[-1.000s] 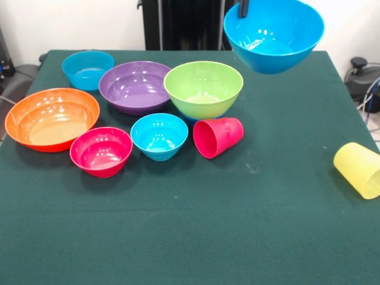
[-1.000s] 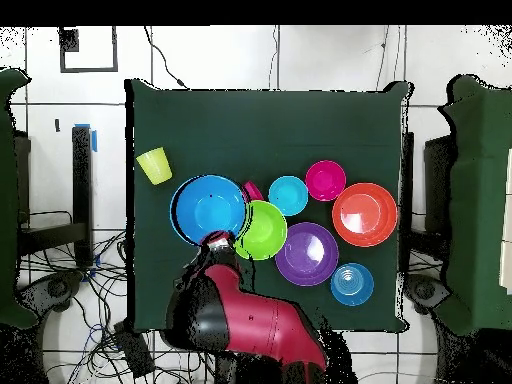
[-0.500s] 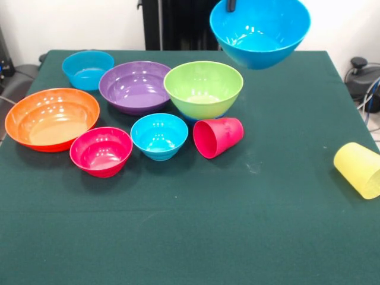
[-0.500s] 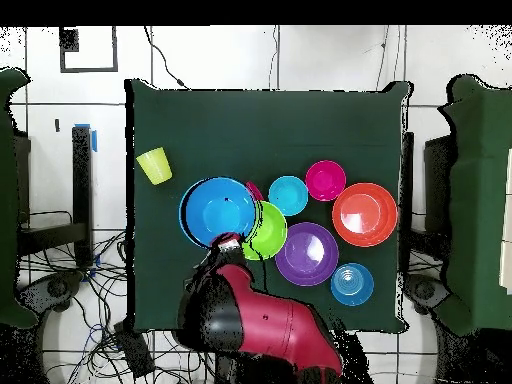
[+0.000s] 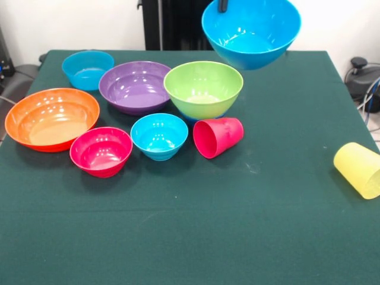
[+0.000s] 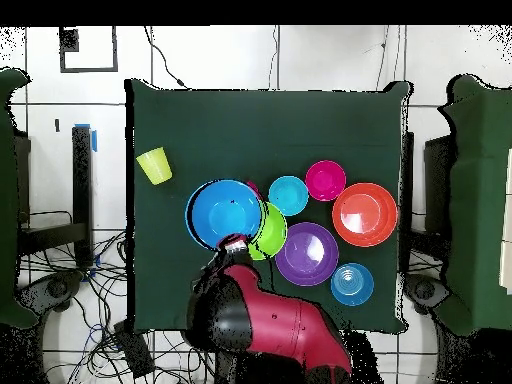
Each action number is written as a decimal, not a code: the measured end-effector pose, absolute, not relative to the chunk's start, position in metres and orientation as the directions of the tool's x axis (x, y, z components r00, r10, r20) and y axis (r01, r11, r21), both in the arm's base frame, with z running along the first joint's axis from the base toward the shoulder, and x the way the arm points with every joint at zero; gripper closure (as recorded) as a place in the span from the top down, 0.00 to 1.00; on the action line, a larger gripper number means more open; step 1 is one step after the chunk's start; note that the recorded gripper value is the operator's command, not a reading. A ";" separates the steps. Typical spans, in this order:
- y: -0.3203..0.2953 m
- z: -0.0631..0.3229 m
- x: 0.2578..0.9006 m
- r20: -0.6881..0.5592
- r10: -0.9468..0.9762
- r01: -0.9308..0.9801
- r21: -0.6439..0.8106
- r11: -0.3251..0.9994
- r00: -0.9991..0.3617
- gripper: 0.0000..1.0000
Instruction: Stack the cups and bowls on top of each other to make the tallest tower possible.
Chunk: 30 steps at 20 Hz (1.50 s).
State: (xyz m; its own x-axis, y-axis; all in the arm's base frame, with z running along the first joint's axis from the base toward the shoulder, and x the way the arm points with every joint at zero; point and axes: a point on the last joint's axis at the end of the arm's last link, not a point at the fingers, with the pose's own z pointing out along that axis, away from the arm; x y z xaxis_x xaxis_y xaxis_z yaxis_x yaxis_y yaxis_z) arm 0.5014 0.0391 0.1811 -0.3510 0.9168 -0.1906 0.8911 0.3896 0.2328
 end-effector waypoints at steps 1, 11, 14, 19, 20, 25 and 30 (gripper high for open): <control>0.037 0.182 0.502 -0.192 0.917 0.890 0.235 0.390 -0.351 0.00; 0.035 0.193 0.510 -0.198 0.913 0.878 0.265 0.400 -0.356 0.00; 0.034 0.197 0.513 -0.202 0.913 0.874 0.276 0.400 -0.355 0.00; 0.032 0.200 0.516 -0.201 0.915 0.873 0.284 0.397 -0.350 0.00; 0.031 0.200 0.516 -0.200 0.915 0.873 0.285 0.396 -0.350 0.00; 0.028 0.198 0.515 -0.205 0.910 0.869 0.282 0.407 -0.360 0.00; 0.028 0.196 0.512 -0.217 0.898 0.859 0.273 0.433 -0.384 0.00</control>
